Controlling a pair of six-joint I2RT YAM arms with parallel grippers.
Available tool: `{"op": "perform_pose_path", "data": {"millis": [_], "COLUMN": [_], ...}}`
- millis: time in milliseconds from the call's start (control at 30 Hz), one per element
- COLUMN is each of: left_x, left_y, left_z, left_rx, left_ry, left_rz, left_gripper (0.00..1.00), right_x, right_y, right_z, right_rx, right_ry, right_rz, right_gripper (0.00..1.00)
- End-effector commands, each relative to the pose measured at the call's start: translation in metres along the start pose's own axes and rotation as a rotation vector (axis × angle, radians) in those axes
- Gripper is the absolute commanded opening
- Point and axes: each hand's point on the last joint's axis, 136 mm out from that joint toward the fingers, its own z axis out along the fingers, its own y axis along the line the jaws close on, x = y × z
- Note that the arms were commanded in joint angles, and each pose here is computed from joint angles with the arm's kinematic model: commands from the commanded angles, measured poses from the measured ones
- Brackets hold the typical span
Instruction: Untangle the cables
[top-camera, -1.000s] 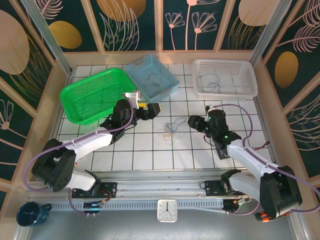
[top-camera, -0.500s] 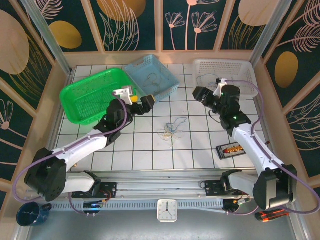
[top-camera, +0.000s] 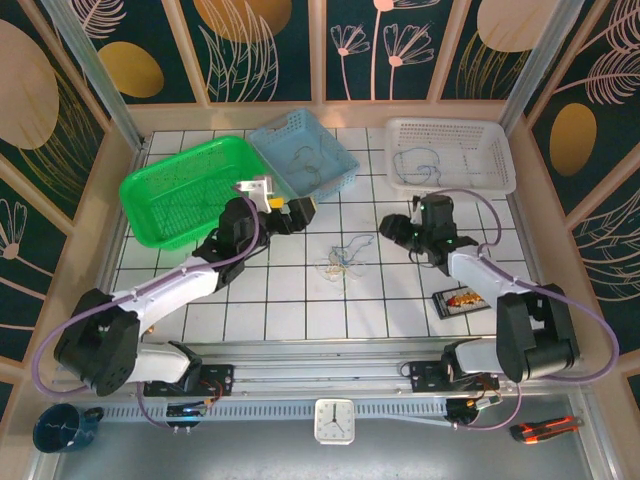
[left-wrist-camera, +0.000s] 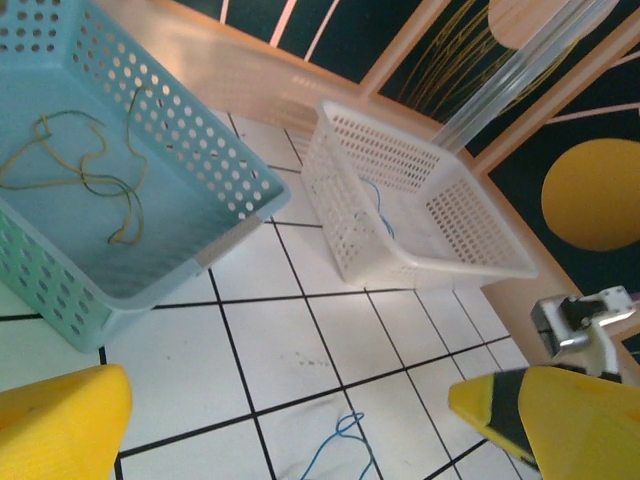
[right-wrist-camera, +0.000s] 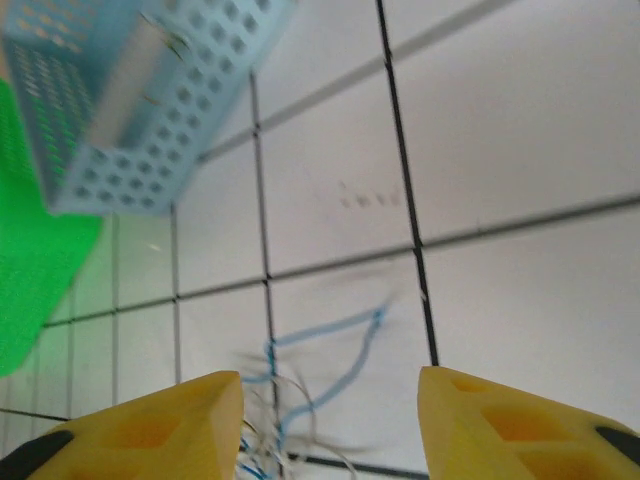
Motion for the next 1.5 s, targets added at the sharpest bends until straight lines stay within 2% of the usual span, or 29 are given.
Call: {"op": "perform_pose_path", "data": {"millis": [0,333,867,1000,1133,1200,1233,1467], "left_x": [0.0,0.015,0.017,0.018,0.019,0.02,0.021,0.037], "left_y": [-0.004,-0.002,0.0,0.0,0.001,0.001,0.002,0.014], "left_z": [0.006,0.018,0.022,0.023,0.024,0.024,0.024,0.022], "left_rx": [0.03,0.044,0.04,0.041,0.038,0.039,0.04,0.016], "left_ry": [0.016,0.077,0.084,0.085,0.087,0.09,0.092,0.121], "left_rz": [-0.008,-0.027,-0.025,-0.027,-0.027,-0.023,-0.02,-0.007], "left_gripper": [0.99,0.99,0.99,0.99,0.99,0.99,0.99,0.99], "right_x": [0.01,0.036,0.034,0.035,0.034,0.026,0.022,-0.016], "right_y": [0.0,0.008,0.014,0.014,0.016,0.026,0.032,0.09], "right_z": [0.011,0.042,0.06,0.064,0.067,0.063,0.06,0.017], "right_rx": [-0.009,-0.021,-0.052,-0.056,-0.068,-0.099,-0.114,-0.244], "right_ry": [0.002,0.071,0.078,0.083,0.09,0.078,0.07,-0.02], "right_rz": [-0.015,-0.015,0.027,0.034,0.032,0.016,0.006,-0.089], "right_gripper": [0.47,0.49,0.46,0.38,0.18,0.03,0.0,0.0]}}
